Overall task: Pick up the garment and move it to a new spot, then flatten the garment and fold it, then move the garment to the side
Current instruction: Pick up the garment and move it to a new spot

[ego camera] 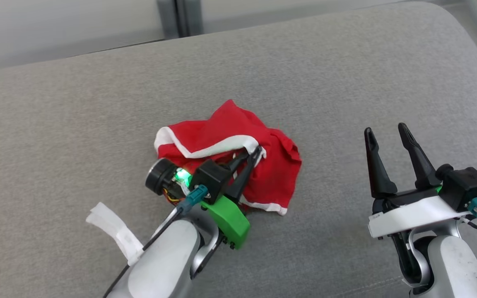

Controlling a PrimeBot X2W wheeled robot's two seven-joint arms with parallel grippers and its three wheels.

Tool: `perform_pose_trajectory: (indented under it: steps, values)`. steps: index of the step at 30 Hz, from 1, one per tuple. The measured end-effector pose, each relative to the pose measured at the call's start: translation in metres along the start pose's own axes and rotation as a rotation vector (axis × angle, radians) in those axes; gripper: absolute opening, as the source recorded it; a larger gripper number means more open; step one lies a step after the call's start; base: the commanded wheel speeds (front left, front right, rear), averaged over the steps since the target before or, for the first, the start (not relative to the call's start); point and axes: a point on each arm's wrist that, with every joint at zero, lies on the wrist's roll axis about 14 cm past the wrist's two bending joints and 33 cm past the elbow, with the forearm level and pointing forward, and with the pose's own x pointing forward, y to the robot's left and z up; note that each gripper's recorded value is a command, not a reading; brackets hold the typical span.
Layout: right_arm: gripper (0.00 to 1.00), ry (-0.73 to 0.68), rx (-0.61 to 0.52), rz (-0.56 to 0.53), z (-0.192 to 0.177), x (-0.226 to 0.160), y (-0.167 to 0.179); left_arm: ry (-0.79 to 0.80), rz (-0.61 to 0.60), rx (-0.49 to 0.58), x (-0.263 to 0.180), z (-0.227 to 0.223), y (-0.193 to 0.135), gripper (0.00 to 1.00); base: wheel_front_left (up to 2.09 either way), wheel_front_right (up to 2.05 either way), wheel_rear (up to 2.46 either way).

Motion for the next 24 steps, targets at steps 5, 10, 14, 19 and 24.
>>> perform_pose_trajectory:
  steps: [5,10,14,19,24]
  values:
    - [1.0,0.022,-0.011,-0.074,-0.008,-0.011,-0.022,0.05,-0.087,-0.057,0.015,-0.028,-0.024,0.11,0.0,0.0,0.0]
    - [1.0,0.056,-0.011,-0.092,-0.021,-0.011,-0.028,0.0,-0.071,-0.097,0.02,-0.028,-0.02,1.0,0.0,0.0,0.0]
    - [1.0,0.064,-0.009,-0.067,-0.025,-0.006,-0.021,-0.083,0.009,-0.113,0.016,-0.008,-0.004,1.0,0.0,0.0,0.0]
    - [1.0,0.065,-0.007,-0.017,-0.025,0.002,-0.007,-0.143,0.169,-0.099,-0.006,0.009,0.034,1.0,0.0,0.0,0.0]
    - [1.0,0.055,0.005,0.045,-0.02,0.006,0.013,-0.167,0.405,-0.059,-0.056,0.02,0.093,1.0,0.0,0.0,0.0]
